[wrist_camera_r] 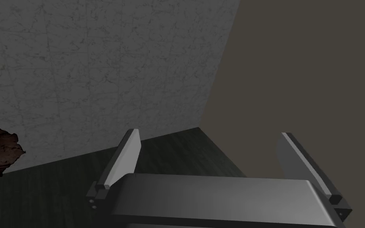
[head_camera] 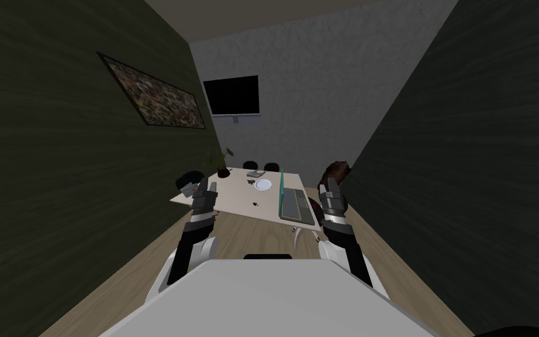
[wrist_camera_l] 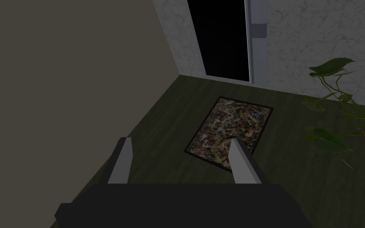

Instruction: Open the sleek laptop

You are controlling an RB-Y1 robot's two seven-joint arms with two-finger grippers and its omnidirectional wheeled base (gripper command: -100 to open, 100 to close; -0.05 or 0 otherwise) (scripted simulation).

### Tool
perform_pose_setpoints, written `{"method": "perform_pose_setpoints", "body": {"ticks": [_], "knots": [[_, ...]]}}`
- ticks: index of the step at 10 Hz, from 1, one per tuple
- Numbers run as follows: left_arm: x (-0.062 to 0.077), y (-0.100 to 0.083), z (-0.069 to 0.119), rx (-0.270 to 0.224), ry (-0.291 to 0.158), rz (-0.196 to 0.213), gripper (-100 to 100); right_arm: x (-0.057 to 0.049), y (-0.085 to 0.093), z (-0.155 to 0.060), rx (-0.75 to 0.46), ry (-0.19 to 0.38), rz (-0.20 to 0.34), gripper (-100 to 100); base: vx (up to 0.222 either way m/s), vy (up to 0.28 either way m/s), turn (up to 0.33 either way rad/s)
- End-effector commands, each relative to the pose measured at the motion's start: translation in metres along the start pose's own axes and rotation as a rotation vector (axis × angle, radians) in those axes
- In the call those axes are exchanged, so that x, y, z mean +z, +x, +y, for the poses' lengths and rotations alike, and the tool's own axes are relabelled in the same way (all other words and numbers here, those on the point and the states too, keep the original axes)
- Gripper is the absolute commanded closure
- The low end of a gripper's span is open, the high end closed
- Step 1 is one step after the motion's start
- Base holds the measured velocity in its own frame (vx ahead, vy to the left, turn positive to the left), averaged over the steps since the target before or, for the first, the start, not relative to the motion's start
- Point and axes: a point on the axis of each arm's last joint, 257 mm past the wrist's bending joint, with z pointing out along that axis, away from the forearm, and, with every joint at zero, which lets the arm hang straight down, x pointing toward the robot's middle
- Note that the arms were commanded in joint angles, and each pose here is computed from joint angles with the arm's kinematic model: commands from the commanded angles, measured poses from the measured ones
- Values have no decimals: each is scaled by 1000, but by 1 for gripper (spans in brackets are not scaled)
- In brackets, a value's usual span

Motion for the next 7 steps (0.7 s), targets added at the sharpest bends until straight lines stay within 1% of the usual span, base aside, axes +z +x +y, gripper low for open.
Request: {"method": "perform_pose_setpoints", "body": {"ticks": [1, 7], "knots": [[0, 0, 0, 0, 0, 0, 0, 0, 0, 0, 0, 0, 0, 0, 0, 0, 0], [0, 0, 0, 0, 0, 0, 0, 0, 0, 0, 0, 0, 0, 0, 0, 0, 0]]}}
